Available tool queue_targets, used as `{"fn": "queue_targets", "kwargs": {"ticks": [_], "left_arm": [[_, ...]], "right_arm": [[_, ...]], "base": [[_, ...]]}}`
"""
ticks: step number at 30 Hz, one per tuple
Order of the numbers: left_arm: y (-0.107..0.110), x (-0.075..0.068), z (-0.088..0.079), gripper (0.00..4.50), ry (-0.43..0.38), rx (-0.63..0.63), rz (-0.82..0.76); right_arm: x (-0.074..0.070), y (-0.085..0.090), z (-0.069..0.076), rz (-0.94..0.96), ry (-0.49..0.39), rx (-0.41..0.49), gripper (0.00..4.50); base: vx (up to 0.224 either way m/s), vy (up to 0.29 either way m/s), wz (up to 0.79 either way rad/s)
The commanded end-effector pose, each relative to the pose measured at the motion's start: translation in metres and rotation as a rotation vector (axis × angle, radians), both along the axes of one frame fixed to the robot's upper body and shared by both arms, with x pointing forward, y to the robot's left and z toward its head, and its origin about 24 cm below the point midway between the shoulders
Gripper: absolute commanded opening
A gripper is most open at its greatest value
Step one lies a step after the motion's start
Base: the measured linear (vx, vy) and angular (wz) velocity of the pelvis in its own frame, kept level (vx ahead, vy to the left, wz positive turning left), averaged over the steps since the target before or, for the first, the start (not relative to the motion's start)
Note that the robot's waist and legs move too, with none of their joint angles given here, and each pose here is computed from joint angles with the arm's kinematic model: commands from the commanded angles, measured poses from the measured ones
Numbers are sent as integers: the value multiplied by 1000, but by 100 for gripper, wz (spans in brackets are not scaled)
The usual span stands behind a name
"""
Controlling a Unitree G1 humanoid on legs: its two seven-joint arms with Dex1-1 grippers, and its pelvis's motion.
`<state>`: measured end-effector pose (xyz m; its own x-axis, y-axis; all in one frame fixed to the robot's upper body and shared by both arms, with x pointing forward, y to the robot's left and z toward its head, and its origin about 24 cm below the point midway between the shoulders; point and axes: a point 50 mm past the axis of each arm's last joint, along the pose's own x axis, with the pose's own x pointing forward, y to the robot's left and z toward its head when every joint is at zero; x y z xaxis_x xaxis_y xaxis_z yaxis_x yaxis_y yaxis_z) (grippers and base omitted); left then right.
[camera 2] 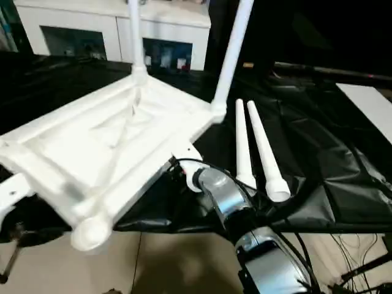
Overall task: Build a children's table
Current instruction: Rotate table base
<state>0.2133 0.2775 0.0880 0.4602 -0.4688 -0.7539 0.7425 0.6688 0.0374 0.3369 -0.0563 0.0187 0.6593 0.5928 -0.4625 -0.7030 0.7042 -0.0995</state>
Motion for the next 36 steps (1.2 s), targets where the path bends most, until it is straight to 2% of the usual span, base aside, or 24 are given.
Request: {"fn": "queue_targets", "kwargs": {"ticks": [1,6,10,11,13,16,17,18,19,25,30,32,35,36], "left_arm": [[-24,9,11,442,-68,-60,-93],[-44,22,2,442,-80,-85,-143],[-61,35,-10,442,-90,-111,-165],[-70,43,-17,442,-101,-111,-178],[-75,48,-21,442,-109,-107,-182],[-88,63,-30,442,-151,-90,-163],[-98,75,-33,442,-183,-83,-146],[-102,79,-34,442,-196,-79,-144],[-115,93,-34,442,-233,-82,-125],[-143,118,-26,442,-302,-115,-161],[-163,138,-18,442,-370,-97,-195],[-171,140,-14,442,-387,-139,-212],[-183,132,0,442,-432,-337,-248],[-183,131,1,442,-439,-358,-244]], "right_arm": [[5,7,11,39,-36,39,379],[8,6,17,66,-74,40,379],[11,-6,27,57,-117,54,379],[12,-15,33,48,-144,57,379],[12,-20,37,42,-161,58,379],[10,-37,47,-7,-203,67,379],[8,-50,56,-56,-237,73,379],[7,-54,59,-71,-248,76,379],[2,-68,70,-125,-288,81,379],[-12,-91,85,-204,-333,65,379],[-30,-107,81,-285,-308,5,379],[-36,-111,78,-320,-284,-3,379],[-45,-118,71,-447,-224,-7,379],[-45,-119,71,-461,-218,-8,379]], "base": [[0,0,0],[0,0,0],[0,0,0],[0,0,0],[0,0,0],[0,0,0],[0,0,0],[0,0,0],[0,0,0],[0,0,0],[0,0,0],[0,0,0],[0,0,0],[0,0,0]]}}
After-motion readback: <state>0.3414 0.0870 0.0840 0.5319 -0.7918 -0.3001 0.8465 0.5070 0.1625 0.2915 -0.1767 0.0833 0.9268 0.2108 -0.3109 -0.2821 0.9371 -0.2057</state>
